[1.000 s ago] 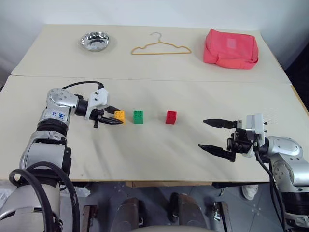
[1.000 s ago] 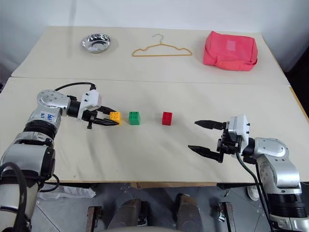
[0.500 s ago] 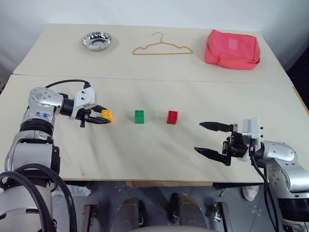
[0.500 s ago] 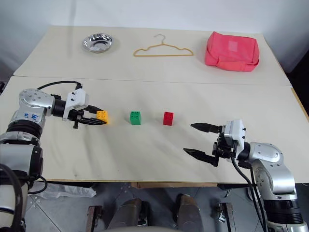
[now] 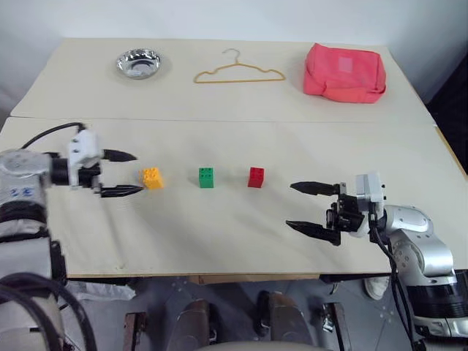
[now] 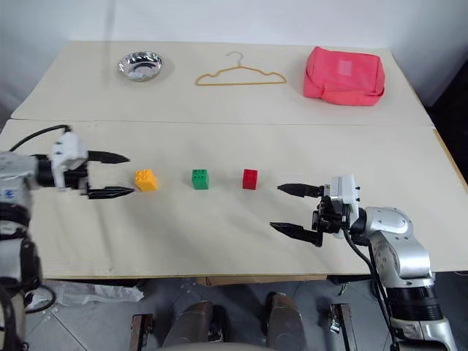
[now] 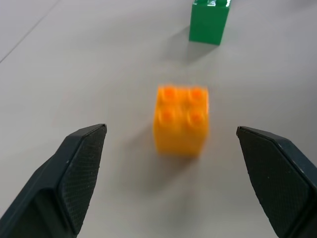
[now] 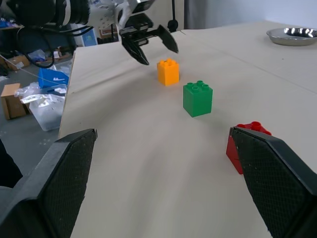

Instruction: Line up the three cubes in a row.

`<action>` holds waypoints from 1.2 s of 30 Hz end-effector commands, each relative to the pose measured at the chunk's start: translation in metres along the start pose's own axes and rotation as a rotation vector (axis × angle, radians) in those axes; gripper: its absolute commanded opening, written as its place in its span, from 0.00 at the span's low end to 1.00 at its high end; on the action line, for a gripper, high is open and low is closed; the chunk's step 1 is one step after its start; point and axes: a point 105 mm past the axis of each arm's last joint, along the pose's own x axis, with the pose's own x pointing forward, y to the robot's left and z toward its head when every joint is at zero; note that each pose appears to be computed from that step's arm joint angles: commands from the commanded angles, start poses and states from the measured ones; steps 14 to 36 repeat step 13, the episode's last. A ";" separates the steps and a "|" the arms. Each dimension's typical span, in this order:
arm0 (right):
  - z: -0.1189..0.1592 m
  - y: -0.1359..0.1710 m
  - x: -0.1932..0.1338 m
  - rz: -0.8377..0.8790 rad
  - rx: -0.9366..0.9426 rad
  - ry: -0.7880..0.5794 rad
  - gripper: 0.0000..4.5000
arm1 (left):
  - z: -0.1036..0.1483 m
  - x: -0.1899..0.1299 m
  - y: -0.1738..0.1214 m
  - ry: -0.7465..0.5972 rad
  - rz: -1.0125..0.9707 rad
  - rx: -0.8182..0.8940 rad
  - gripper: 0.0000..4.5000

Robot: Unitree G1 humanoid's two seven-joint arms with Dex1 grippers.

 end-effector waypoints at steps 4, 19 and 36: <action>0.016 -0.014 -0.010 0.083 -0.067 -0.054 1.00 | -0.001 -0.042 -0.028 -0.131 0.068 -0.038 0.99; 0.025 -0.032 -0.011 0.100 -0.080 -0.074 1.00 | 0.007 -0.042 -0.029 -0.109 0.175 0.000 0.99; 0.025 -0.032 -0.011 0.100 -0.080 -0.074 1.00 | 0.007 -0.042 -0.029 -0.109 0.175 0.000 0.99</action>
